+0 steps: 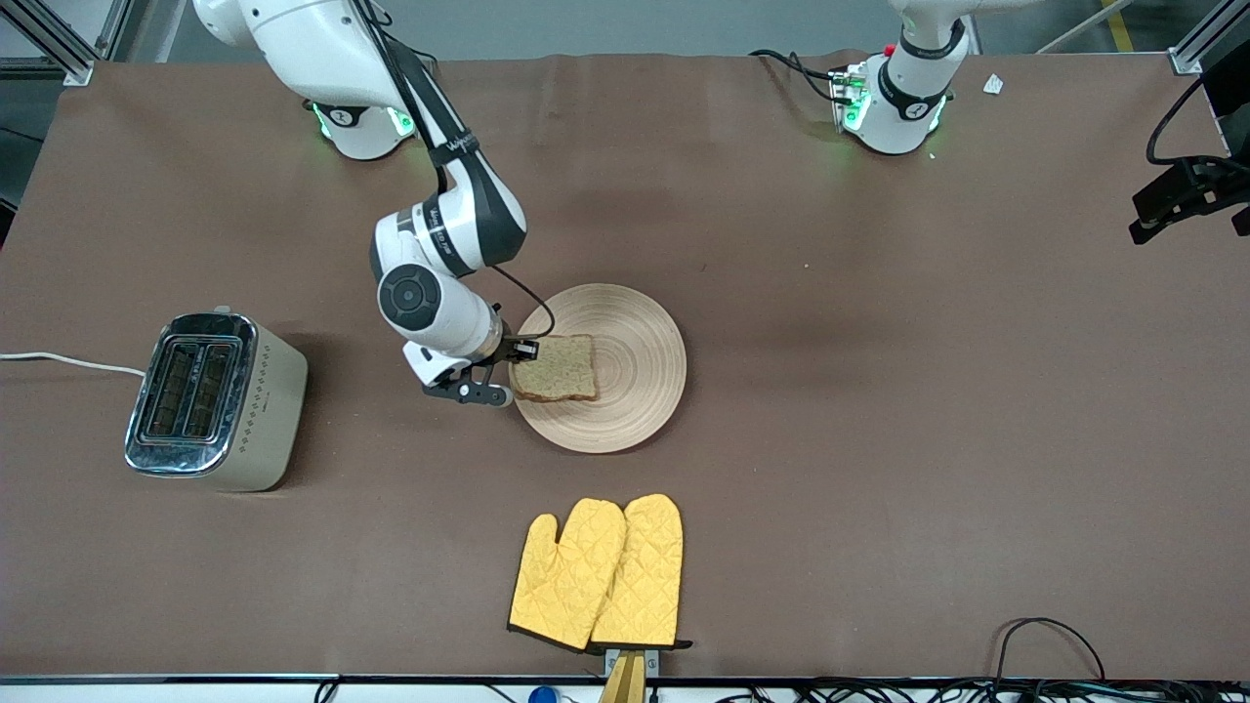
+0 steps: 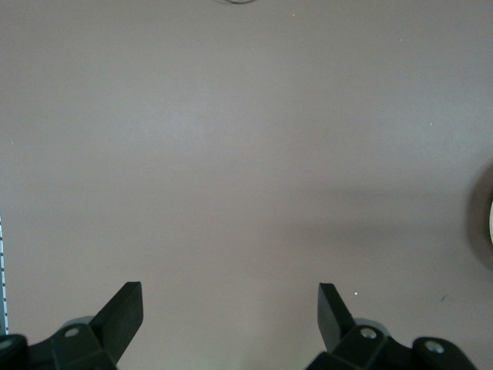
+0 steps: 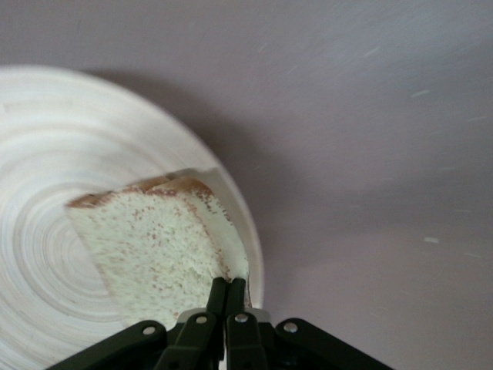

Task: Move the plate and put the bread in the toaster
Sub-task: 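Lift the bread with the right gripper and carry it over the toaster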

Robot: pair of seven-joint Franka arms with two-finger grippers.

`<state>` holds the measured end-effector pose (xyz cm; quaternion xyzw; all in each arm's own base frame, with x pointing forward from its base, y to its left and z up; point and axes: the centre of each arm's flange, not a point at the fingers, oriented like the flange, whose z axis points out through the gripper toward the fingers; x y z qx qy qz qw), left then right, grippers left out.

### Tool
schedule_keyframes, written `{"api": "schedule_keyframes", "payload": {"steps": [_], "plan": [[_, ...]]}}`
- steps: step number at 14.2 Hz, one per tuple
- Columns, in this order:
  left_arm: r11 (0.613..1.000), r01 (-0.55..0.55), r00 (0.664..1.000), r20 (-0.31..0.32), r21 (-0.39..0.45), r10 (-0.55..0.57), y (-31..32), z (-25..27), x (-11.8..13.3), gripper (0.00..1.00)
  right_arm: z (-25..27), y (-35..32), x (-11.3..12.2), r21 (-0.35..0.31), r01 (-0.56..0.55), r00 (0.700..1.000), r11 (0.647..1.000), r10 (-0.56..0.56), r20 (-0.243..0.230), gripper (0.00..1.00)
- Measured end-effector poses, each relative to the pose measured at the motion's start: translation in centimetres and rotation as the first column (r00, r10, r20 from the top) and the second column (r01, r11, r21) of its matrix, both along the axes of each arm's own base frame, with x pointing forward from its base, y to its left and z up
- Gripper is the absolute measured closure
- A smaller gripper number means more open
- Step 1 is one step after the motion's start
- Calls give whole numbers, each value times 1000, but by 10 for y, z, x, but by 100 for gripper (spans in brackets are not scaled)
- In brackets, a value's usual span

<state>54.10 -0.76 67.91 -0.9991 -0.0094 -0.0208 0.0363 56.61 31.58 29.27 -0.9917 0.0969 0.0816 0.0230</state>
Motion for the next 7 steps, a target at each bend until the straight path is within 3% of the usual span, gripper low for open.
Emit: {"api": "schedule_keyframes", "payload": {"steps": [4,7], "plan": [[1000,-2,1000,-4,0,2,2,-1,0,0,86,-27,21,-240,-13,999,971,5,-33,97],[1000,-9,1000,-7,0,9,6,-3,0,0,140,-78,32,-436,-4,999,900,-19,-47,97]]}}
